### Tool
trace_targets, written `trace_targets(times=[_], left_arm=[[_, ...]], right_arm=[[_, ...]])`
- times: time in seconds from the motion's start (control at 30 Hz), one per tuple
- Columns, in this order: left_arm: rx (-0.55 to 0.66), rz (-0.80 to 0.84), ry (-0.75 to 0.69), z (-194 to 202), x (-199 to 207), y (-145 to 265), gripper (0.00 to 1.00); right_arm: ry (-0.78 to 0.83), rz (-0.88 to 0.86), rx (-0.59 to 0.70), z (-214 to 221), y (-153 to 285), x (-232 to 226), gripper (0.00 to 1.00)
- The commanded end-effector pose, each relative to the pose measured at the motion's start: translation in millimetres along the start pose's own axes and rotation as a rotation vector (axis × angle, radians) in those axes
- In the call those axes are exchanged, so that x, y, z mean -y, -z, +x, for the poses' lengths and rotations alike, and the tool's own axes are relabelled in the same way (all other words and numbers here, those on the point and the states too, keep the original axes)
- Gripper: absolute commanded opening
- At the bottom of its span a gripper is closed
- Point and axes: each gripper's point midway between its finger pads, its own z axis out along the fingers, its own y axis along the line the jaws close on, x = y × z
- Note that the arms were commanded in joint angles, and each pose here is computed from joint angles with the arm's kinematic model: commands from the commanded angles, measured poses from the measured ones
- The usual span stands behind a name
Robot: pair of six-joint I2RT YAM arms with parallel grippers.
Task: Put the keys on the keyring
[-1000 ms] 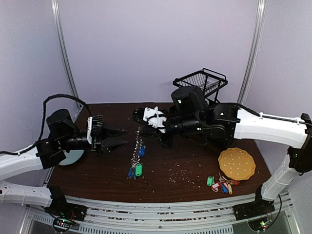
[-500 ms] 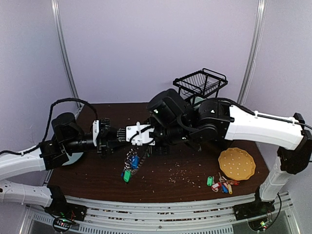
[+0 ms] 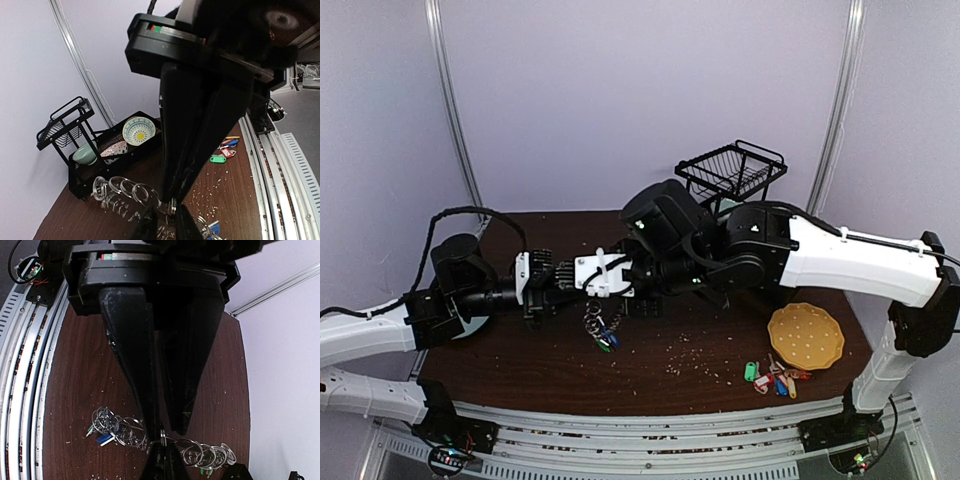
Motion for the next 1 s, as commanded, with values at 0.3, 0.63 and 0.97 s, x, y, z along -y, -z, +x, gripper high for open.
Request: trace_targets(times=[0.3,0.63,0.97], left_arm=[[0.02,-0.055,-0.06,-8.2,-5.8,2.4,0.0],[0.32,0.012,-0.088,-58.6,22.2,36.6,0.0],[0.442,0.104,-0.08,-74.7,40.8,49.4,0.0]], right_arm=[[-0.024,0.013,0.117,-28.4,10.8,7.0,0.0],[-0.148,-0.094,0.526,-29.7,49.2,-8.0,0.21],[-0.36,-0.214,0.893,-59.4,61.3,-24.9,0.08]])
